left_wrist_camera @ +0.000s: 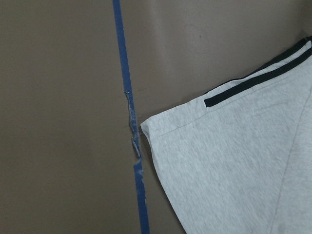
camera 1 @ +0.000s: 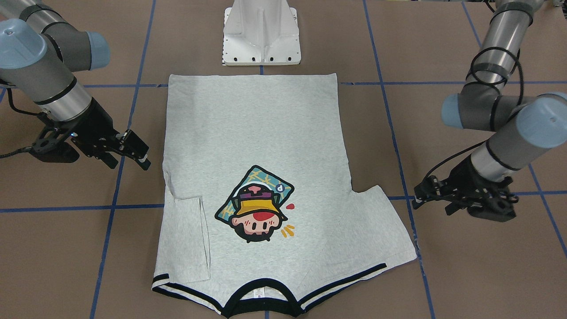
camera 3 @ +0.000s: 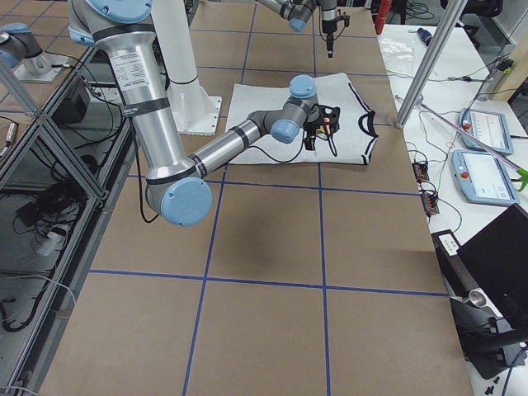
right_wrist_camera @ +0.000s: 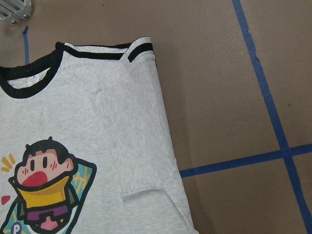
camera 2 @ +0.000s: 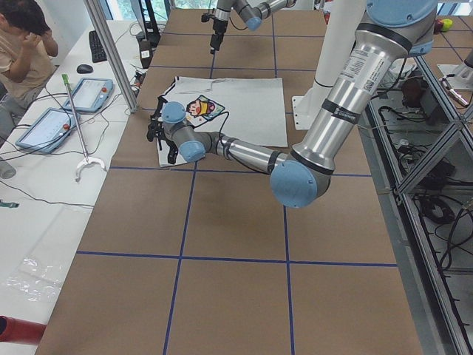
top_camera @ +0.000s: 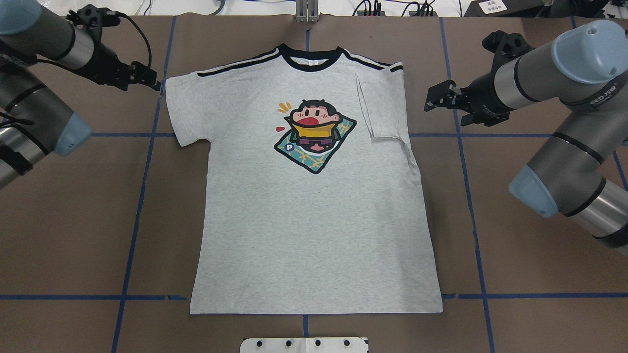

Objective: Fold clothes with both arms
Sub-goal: 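Lift the right gripper off the shirt while the left arm moves toward the shirt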

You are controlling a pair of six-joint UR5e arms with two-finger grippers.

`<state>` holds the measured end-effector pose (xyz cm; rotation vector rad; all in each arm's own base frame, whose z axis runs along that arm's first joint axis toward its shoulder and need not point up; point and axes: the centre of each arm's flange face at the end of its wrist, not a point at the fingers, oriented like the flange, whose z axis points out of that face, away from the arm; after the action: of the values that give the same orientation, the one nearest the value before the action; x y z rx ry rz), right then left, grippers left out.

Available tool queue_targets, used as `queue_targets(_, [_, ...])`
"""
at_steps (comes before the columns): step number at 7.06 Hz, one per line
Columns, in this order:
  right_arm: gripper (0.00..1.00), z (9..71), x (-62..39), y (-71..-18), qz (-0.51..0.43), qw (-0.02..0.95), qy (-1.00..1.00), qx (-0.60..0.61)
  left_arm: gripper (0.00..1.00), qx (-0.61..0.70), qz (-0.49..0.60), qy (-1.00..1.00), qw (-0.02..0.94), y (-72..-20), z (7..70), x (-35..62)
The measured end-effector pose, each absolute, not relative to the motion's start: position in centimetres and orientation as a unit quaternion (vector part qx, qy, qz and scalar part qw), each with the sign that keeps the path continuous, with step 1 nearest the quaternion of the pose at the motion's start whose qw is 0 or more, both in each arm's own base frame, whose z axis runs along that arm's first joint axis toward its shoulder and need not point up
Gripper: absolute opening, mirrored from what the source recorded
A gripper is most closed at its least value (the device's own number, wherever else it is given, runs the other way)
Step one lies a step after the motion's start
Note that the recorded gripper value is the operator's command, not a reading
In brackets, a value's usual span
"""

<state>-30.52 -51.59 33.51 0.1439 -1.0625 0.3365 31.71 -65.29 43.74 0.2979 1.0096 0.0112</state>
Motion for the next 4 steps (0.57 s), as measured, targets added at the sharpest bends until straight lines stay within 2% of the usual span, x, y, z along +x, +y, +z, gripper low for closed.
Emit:
queue_targets(2, [0.99, 32.9, -29.7, -50.7, 0.158, 0.843, -0.508, 0.078, 0.84, 0.167, -0.029, 0.47, 0.866, -67.7, 47.8, 34.6])
queue_targets(4, [0.99, 32.3, -29.4, -50.5, 0.157, 0.84, -0.512, 0.084, 0.74, 0.176, -0.049, 0.461, 0.868, -69.4, 48.2, 35.6])
